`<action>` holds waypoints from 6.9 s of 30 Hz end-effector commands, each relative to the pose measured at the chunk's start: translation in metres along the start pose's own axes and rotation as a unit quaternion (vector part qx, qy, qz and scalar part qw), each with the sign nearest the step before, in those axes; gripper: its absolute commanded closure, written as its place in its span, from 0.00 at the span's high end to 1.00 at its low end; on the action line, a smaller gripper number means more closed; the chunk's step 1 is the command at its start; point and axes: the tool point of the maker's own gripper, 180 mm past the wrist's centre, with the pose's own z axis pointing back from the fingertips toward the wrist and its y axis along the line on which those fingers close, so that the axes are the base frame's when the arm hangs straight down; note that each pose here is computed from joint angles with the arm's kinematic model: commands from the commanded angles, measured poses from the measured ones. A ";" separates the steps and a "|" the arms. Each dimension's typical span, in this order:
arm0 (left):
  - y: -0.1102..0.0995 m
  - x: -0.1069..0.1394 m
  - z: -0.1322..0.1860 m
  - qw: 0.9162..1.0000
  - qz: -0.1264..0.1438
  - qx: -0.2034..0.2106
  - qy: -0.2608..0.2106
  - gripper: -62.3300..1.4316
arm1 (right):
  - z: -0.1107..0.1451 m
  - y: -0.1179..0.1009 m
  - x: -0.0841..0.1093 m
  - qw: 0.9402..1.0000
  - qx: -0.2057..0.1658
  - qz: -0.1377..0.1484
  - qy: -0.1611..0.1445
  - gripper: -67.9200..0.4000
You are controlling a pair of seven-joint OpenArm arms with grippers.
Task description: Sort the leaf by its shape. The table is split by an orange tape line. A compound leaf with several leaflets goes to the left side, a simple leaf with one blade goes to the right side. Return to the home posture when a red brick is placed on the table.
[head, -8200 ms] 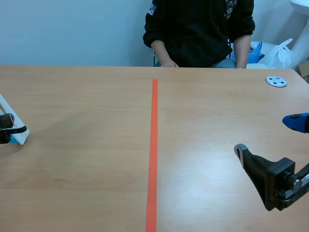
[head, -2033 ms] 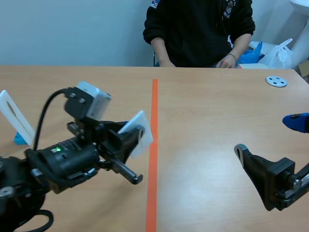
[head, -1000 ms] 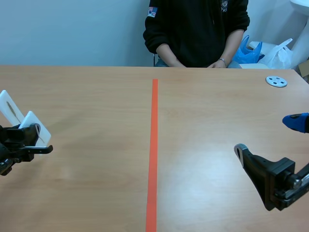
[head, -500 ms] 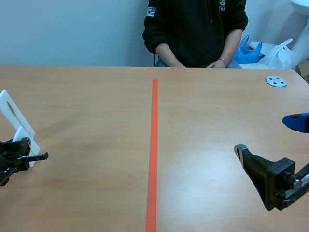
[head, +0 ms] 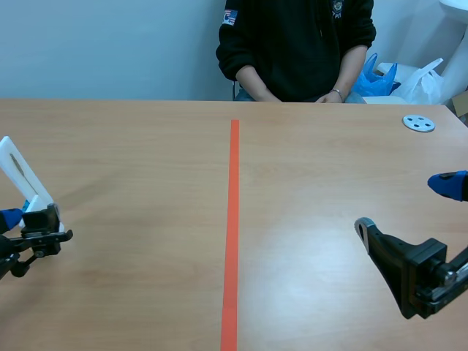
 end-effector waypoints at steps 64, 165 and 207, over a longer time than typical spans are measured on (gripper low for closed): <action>-0.189 0.082 0.158 0.953 -0.059 -0.296 0.010 1.00 | -0.001 -0.003 0.012 1.000 -0.002 0.003 -0.022 1.00; -0.190 0.088 0.158 0.953 -0.055 -0.298 -0.004 1.00 | -0.194 0.130 -0.039 0.985 0.171 0.005 -0.029 1.00; -0.190 0.088 0.158 0.953 -0.055 -0.298 -0.004 1.00 | -0.168 0.060 -0.008 0.993 0.090 0.012 -0.079 0.05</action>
